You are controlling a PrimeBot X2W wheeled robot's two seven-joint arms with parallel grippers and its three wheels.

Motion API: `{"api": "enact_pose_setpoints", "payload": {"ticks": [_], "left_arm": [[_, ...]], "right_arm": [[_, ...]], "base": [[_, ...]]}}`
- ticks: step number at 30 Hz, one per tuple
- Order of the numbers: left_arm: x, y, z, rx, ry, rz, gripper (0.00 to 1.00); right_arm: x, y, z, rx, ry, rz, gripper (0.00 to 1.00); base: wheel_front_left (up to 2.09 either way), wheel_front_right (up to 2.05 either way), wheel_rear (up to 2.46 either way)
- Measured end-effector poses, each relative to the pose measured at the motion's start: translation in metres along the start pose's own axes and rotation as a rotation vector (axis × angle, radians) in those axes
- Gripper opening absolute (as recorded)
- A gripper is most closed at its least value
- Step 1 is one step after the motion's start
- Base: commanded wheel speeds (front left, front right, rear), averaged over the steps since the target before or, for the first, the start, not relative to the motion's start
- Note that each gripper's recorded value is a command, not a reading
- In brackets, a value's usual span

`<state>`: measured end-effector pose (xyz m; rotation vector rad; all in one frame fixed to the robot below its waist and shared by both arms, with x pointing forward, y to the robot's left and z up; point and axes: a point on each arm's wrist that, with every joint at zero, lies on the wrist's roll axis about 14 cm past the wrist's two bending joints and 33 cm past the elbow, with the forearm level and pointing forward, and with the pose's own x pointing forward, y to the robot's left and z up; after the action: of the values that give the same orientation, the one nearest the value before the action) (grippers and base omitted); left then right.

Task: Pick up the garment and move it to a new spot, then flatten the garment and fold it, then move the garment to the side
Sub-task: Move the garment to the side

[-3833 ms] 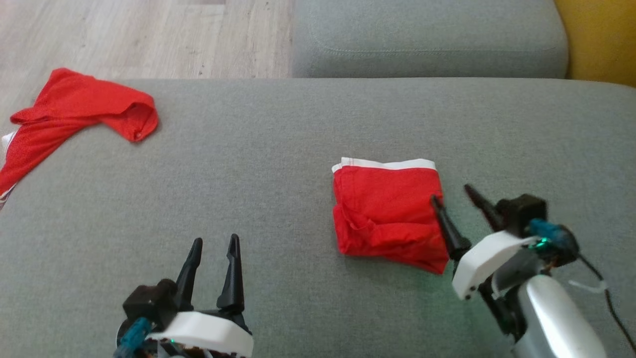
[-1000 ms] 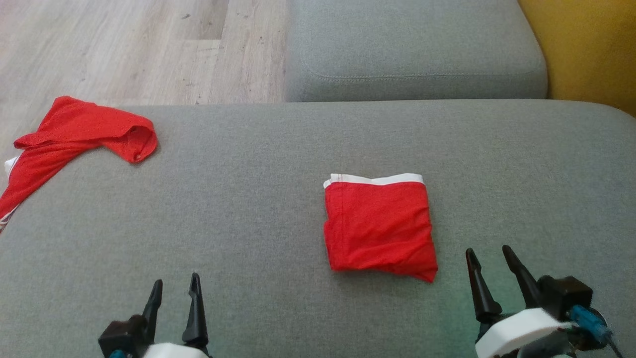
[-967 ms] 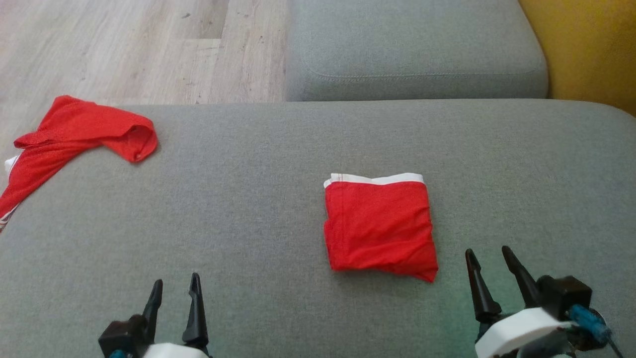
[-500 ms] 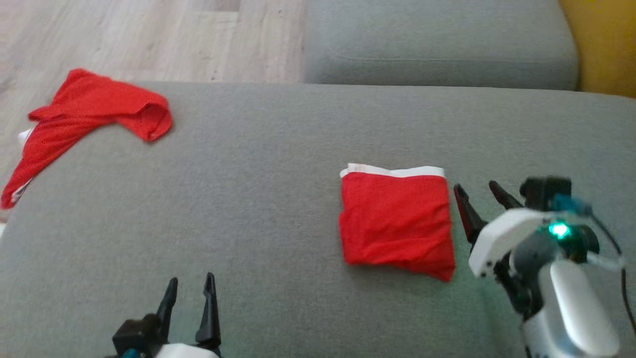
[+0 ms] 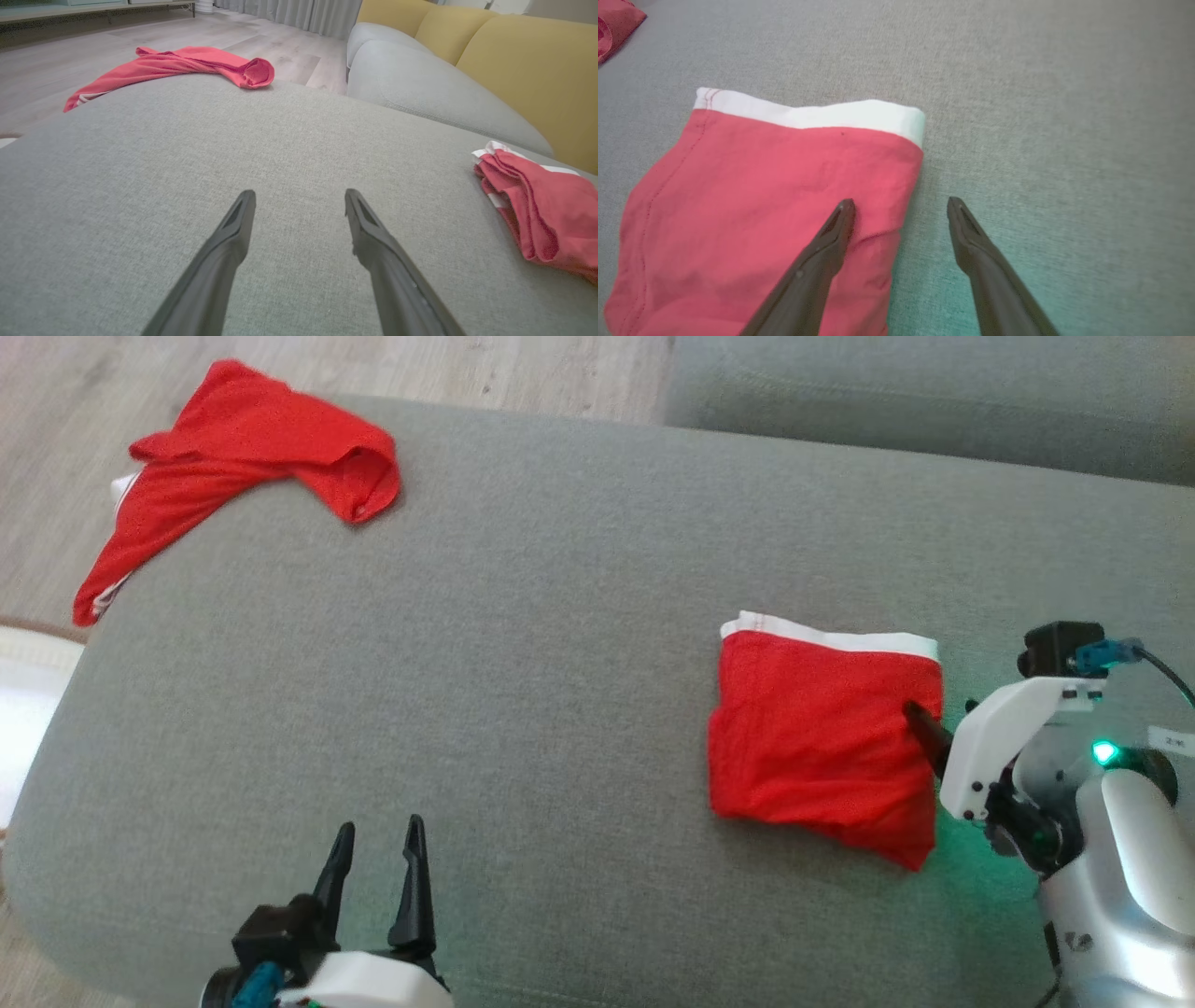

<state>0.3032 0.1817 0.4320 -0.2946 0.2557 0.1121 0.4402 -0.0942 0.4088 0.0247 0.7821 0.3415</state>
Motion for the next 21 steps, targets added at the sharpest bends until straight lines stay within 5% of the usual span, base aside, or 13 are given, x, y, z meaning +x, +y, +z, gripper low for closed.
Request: {"api": "enact_pose_setpoints", "payload": {"ticks": [5,6,7,11,21], "left_arm": [[0.000,0.004,-0.008,-0.009,0.023,0.023,1.00],[0.001,0.004,-0.008,-0.004,0.023,0.024,1.00],[0.002,0.005,-0.007,-0.001,0.022,0.024,1.00],[0.008,0.004,-0.004,0.011,0.015,0.019,1.00],[0.026,-0.030,0.000,0.042,0.009,-0.102,1.00]], "right_arm": [[0.018,0.004,-0.022,0.030,0.103,0.027,1.00],[0.021,0.005,-0.024,0.035,0.114,0.032,0.86],[0.023,0.006,-0.025,0.039,0.121,0.038,0.54],[0.030,0.011,-0.022,0.050,0.124,0.060,0.00],[0.008,-0.040,-0.009,0.067,0.009,-0.046,0.00]], "base": [[0.00,0.00,0.00],[0.00,0.00,0.00],[0.00,0.00,0.00],[0.00,0.00,0.00],[0.00,0.00,0.00]]}}
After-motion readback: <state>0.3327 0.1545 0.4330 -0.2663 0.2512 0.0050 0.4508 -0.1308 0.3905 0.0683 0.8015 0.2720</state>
